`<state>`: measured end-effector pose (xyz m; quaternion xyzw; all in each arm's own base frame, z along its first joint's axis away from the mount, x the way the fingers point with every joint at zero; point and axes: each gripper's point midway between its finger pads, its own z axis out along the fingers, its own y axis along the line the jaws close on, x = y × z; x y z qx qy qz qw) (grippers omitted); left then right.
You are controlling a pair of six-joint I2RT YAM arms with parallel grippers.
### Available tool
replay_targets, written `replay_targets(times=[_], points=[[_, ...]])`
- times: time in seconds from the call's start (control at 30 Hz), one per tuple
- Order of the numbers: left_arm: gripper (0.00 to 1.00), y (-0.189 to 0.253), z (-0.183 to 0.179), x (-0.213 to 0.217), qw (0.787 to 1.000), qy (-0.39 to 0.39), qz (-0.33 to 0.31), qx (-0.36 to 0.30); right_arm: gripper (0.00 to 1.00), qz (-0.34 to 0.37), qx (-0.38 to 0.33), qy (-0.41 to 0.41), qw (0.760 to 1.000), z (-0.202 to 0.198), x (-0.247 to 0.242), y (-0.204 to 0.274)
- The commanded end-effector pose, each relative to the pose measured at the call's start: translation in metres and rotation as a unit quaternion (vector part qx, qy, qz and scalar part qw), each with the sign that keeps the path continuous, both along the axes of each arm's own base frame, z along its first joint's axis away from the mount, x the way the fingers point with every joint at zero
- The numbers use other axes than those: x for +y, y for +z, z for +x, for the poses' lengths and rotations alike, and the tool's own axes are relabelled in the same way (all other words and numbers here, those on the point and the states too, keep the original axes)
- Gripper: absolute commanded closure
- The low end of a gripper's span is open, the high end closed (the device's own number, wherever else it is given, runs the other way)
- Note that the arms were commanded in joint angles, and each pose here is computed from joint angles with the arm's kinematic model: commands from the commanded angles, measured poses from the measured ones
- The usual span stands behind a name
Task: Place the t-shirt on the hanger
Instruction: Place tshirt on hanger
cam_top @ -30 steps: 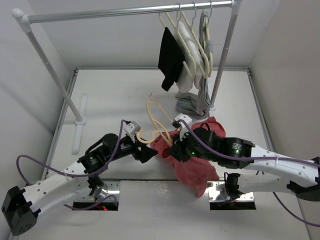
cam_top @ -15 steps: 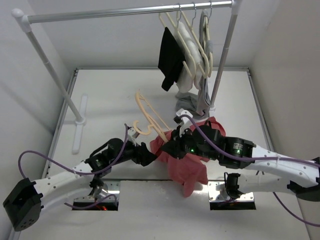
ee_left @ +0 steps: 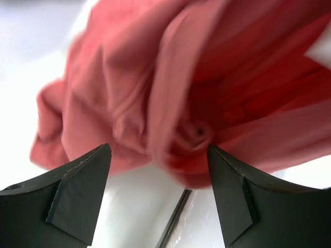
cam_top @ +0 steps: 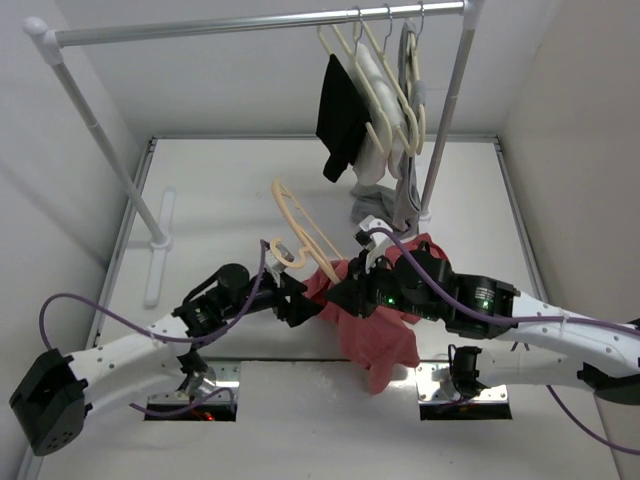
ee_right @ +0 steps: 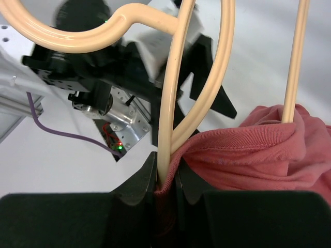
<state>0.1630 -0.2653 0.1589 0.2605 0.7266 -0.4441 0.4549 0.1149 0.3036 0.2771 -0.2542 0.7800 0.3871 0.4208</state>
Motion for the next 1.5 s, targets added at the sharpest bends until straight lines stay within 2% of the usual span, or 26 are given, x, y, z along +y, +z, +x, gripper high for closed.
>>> replay_targets(times=[0.0, 0.13, 0.23, 0.27, 0.33, 0.37, 0.43, 0.6, 0.67, 0.8, 0.93, 1.17, 1.33, 1.47], points=[[0.20, -0.005, -0.006, -0.011, 0.999, -0.023, -0.007, 0.027, 1.00, 0.064, -0.014, 0.012, 0.998, -0.003, 0.010, 0.041], [0.23, -0.018, 0.007, -0.004, 0.999, 0.012, 0.032, -0.001, 1.00, 0.069, -0.015, 0.016, 0.997, -0.003, 0.014, 0.042], [0.28, -0.021, 0.002, -0.009, 0.999, -0.006, 0.033, -0.009, 1.00, 0.070, -0.014, 0.021, 0.997, -0.004, 0.017, 0.042], [0.42, -0.020, 0.000, -0.010, 0.999, -0.013, 0.025, -0.014, 1.00, 0.064, -0.011, 0.021, 0.998, -0.003, 0.020, 0.038], [0.61, -0.019, -0.003, -0.012, 0.999, -0.024, 0.019, -0.016, 1.00, 0.064, -0.011, 0.021, 0.998, -0.003, 0.020, 0.038], [0.82, -0.019, -0.003, -0.012, 0.999, -0.024, 0.019, -0.016, 1.00, 0.064, -0.011, 0.021, 0.998, -0.003, 0.020, 0.038], [0.99, -0.026, 0.001, -0.007, 1.000, -0.007, 0.028, -0.003, 1.00, 0.069, -0.007, 0.019, 0.997, -0.005, 0.016, 0.040], [1.00, -0.047, 0.052, 0.044, 0.987, 0.111, 0.113, -0.014, 1.00, 0.094, 0.016, 0.032, 0.995, -0.019, 0.003, 0.038], [1.00, -0.060, 0.079, 0.077, 0.974, 0.174, 0.142, 0.016, 1.00, 0.093, 0.026, 0.038, 0.995, -0.023, 0.001, 0.034], [1.00, -0.048, 0.111, 0.103, 0.972, 0.197, 0.120, 0.052, 1.00, 0.075, 0.049, 0.052, 0.995, -0.032, 0.000, 0.021], [1.00, -0.003, 0.143, 0.118, 0.971, 0.221, 0.088, 0.029, 1.00, 0.086, 0.055, 0.070, 0.992, -0.038, 0.003, 0.013], [1.00, -0.004, 0.158, 0.136, 0.965, 0.235, 0.110, 0.045, 1.00, 0.100, 0.069, 0.112, 0.986, -0.055, 0.003, 0.008], [1.00, 0.005, 0.179, 0.155, 0.957, 0.256, 0.136, 0.022, 1.00, 0.076, 0.116, 0.119, 0.983, -0.067, 0.000, -0.016], [1.00, 0.006, 0.195, 0.173, 0.949, 0.278, 0.143, 0.032, 1.00, 0.064, 0.126, 0.116, 0.983, -0.069, -0.002, -0.025]])
